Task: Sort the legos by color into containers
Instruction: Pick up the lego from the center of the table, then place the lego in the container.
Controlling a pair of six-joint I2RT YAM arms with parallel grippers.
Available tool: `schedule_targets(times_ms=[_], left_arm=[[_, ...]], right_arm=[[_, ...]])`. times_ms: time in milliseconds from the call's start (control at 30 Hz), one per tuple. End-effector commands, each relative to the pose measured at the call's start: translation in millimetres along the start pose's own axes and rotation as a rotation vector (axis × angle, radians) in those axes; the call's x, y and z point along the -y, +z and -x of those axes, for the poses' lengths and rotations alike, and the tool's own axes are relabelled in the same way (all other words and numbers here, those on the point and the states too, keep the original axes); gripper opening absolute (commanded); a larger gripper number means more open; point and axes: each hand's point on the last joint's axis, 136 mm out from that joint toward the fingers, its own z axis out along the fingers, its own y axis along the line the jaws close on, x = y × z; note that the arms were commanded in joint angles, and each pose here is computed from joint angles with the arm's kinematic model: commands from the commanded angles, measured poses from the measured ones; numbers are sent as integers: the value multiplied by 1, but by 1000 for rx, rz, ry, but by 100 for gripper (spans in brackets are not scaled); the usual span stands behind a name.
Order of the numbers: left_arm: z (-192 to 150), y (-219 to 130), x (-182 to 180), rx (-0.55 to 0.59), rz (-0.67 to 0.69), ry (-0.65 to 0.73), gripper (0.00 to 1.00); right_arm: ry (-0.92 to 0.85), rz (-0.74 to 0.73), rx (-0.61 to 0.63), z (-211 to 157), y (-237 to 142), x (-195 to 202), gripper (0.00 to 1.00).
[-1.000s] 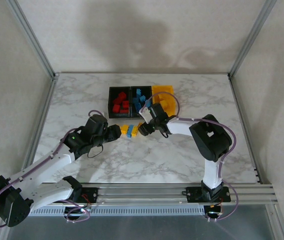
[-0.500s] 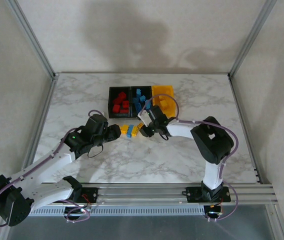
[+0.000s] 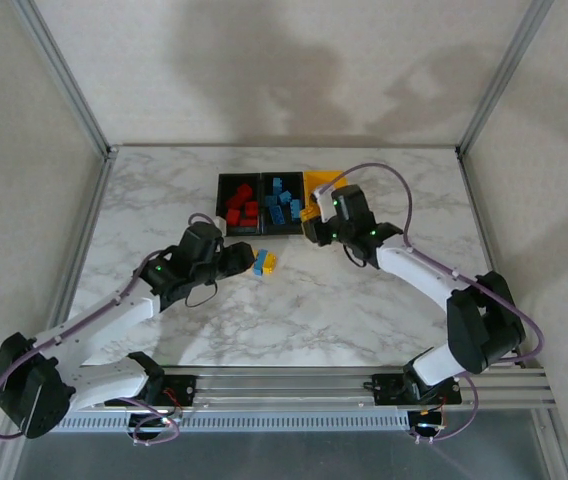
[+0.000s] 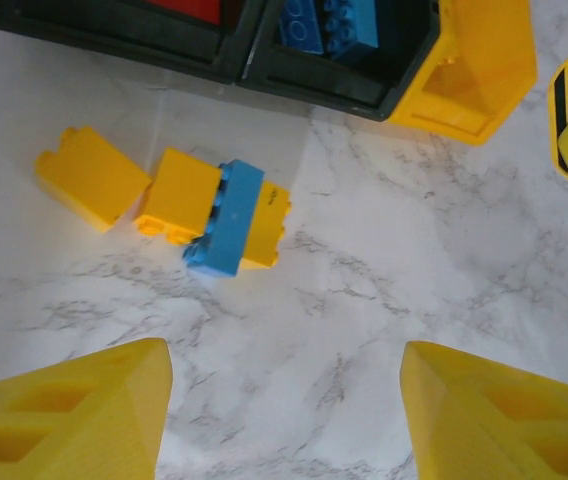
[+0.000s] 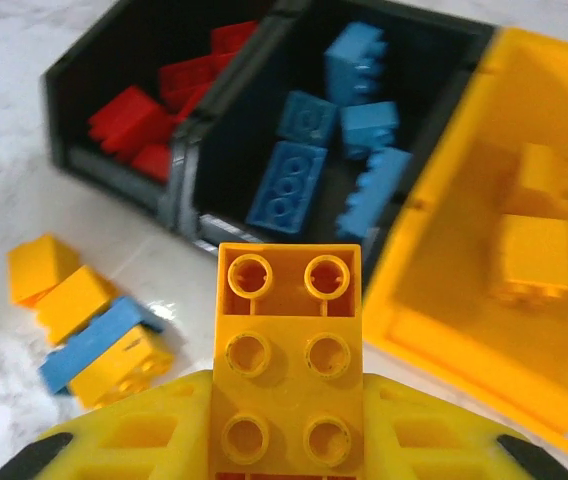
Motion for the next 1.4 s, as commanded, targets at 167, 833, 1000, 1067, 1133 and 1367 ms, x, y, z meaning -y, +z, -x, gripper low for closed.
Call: schedule_targets(times_ms=[167,833,1000,1067,1133,1367], left_arm=[[19,3,73,28,-170,28,62],[8,7,68,14,-129,39,61],[7,6,65,15,-118,40,61],[7,6,64,15,-115,39,61],[6,6,63,14,-114,36,61],[8,2,59,31,-104,29,61]], right_arm=[[245,-156,-95,25,15,53,32],[376,-195,-231,0,83,90,36],[381,-196,-234,-1,89,91,40],[384,-197,-239,-2,91,92,41],[385,-196,-241,-2,92,92,43],[384,-167,-184,17,79,83,46]])
